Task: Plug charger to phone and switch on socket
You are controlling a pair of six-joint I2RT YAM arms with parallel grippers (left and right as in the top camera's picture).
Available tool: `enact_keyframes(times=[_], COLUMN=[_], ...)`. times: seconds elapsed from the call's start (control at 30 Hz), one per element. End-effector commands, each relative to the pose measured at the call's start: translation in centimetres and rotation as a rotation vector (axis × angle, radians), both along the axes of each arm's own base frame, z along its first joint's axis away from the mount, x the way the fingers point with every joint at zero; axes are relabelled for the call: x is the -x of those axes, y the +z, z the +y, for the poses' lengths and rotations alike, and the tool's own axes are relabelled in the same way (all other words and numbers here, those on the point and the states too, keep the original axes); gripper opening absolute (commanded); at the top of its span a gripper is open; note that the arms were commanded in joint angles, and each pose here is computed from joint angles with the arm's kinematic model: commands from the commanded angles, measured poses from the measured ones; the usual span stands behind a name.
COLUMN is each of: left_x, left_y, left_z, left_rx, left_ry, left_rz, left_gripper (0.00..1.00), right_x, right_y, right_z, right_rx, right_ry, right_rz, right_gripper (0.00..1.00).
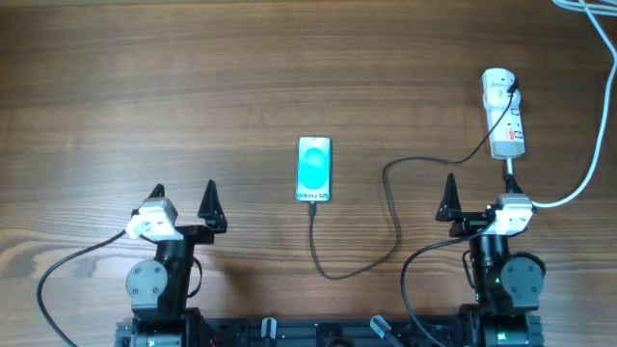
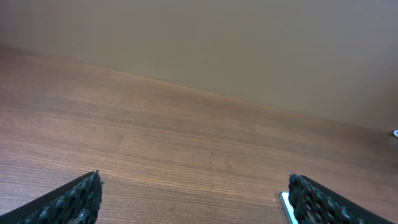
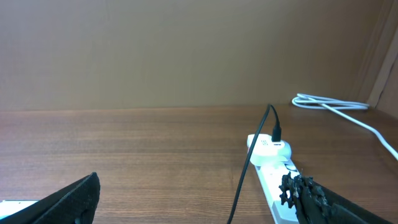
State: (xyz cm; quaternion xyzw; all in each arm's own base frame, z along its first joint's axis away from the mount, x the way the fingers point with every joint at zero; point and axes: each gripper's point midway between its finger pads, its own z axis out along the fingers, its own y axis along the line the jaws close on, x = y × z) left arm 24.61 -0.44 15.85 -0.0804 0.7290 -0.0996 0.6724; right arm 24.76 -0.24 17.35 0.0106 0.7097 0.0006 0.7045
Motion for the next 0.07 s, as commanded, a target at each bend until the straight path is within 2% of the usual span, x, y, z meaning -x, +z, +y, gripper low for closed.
enact_keyframes(times=[0.0,0.03], left_x=[0.01,0.01], left_y=[-0.15,-0.15], left_z=[0.18,0.18], left_rx=[-0.021,-0.021], left_ry=[0.011,0.011], left_rz=[-0.004,-0.004], left_gripper=[1.0,1.0], right_x=[0.07,0.07], right_y=[0.3,0.3], right_z=[0.32,0.32], right_rx=[0.014,0.014], right_ry=[0.018,0.018], right_rz=[-0.014,-0.014], right_gripper=[1.0,1.0])
